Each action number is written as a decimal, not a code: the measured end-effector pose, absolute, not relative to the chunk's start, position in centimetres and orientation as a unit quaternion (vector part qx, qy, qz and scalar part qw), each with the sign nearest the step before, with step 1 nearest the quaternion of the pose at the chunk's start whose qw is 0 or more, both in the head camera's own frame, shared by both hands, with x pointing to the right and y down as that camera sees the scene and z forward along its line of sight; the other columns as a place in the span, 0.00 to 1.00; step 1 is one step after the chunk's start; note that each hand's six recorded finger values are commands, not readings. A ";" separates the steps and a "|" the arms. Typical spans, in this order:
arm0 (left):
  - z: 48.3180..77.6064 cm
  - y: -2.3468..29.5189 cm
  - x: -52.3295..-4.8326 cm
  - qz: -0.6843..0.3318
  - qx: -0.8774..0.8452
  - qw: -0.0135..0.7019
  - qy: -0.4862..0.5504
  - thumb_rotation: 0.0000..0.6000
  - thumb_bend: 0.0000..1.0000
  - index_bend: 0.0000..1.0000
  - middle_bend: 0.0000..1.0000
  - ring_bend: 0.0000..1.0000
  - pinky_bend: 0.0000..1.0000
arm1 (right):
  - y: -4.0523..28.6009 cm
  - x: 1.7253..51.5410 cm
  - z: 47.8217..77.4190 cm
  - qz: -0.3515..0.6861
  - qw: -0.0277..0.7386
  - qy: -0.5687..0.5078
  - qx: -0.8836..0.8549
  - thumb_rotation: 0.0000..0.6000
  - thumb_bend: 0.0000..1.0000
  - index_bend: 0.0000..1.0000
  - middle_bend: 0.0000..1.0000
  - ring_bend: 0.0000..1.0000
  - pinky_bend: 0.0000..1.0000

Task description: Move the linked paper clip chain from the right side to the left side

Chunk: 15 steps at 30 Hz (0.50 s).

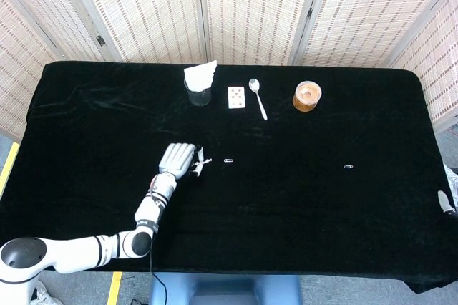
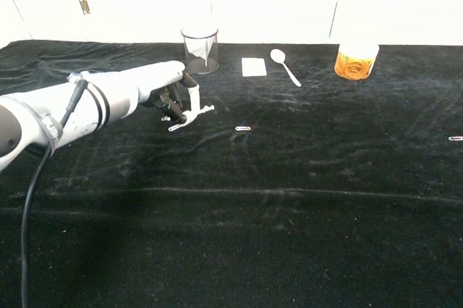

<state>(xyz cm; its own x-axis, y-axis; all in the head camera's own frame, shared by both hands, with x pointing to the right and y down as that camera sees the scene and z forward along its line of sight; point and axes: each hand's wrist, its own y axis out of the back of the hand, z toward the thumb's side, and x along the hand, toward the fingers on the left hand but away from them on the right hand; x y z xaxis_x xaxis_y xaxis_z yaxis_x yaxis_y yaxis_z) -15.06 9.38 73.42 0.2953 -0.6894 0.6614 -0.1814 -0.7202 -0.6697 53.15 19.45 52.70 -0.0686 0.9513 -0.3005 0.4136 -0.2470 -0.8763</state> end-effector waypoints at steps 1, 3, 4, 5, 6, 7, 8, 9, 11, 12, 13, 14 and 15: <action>73.6 9.1 -15.1 -0.520 -0.767 0.243 0.285 1.00 0.68 0.80 1.00 1.00 1.00 | 19.4 53.2 52.7 0.486 0.277 -0.547 -0.623 1.00 0.41 0.01 0.00 0.00 0.00; 74.0 8.5 -15.2 -0.517 -0.769 0.243 0.286 1.00 0.68 0.80 1.00 1.00 1.00 | 19.4 53.2 52.9 0.488 0.275 -0.547 -0.622 1.00 0.41 0.01 0.00 0.00 0.00; 74.2 8.3 -15.2 -0.516 -0.770 0.243 0.287 1.00 0.68 0.80 1.00 1.00 1.00 | 19.4 53.3 52.9 0.489 0.274 -0.547 -0.621 1.00 0.41 0.01 0.00 0.00 0.00; 74.3 8.0 -15.2 -0.514 -0.770 0.244 0.288 1.00 0.68 0.80 1.00 1.00 1.00 | 19.4 53.3 53.0 0.491 0.273 -0.548 -0.620 1.00 0.41 0.01 0.00 0.00 0.00; 74.5 7.7 -15.3 -0.512 -0.771 0.245 0.290 1.00 0.68 0.80 1.00 1.00 1.00 | 19.4 53.4 53.0 0.492 0.273 -0.548 -0.619 1.00 0.41 0.01 0.00 0.00 0.00; 74.7 7.5 -15.3 -0.510 -0.771 0.246 0.291 1.00 0.68 0.80 1.00 1.00 1.00 | 19.3 53.4 53.0 0.492 0.273 -0.549 -0.618 1.00 0.41 0.01 0.00 0.00 0.00; 74.9 7.3 -15.4 -0.509 -0.772 0.246 0.292 1.00 0.68 0.80 1.00 1.00 1.00 | 19.3 53.5 53.0 0.493 0.273 -0.550 -0.616 1.00 0.41 0.01 0.00 0.00 0.00; 75.2 7.1 -15.5 -0.507 -0.773 0.244 0.293 1.00 0.68 0.80 1.00 1.00 1.00 | 19.3 53.5 53.1 0.494 0.273 -0.550 -0.616 1.00 0.41 0.01 0.00 0.00 0.00; 75.6 6.9 -15.6 -0.505 -0.775 0.240 0.294 1.00 0.68 0.80 1.00 1.00 1.00 | 19.2 53.6 53.2 0.496 0.271 -0.550 -0.615 1.00 0.41 0.01 0.00 0.00 0.00; 75.9 6.7 -15.7 -0.504 -0.776 0.238 0.295 1.00 0.68 0.80 1.00 1.00 1.00 | 19.1 53.6 53.2 0.497 0.270 -0.550 -0.614 1.00 0.41 0.01 0.00 0.00 0.00; 76.1 6.7 -15.8 -0.503 -0.777 0.237 0.296 1.00 0.68 0.80 1.00 1.00 1.00 | 19.1 53.7 53.2 0.497 0.270 -0.550 -0.614 1.00 0.41 0.01 0.00 0.00 0.00; 76.2 6.6 -15.9 -0.503 -0.777 0.235 0.297 1.00 0.68 0.80 1.00 1.00 1.00 | 19.1 53.7 53.3 0.498 0.270 -0.550 -0.613 1.00 0.41 0.01 0.00 0.00 0.00; 76.5 6.7 -16.0 -0.501 -0.778 0.233 0.297 1.00 0.68 0.80 1.00 1.00 1.00 | 19.1 53.7 53.3 0.499 0.270 -0.550 -0.613 1.00 0.41 0.01 0.00 0.00 0.00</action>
<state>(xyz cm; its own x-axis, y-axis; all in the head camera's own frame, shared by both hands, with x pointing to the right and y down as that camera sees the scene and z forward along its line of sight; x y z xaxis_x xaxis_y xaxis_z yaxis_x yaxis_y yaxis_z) -16.01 6.65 76.46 0.3205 -0.6965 0.6420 -0.2292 -0.7146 -0.6609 53.69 19.11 53.29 -0.1019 0.9437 -0.3147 0.4052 -0.2496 -0.8795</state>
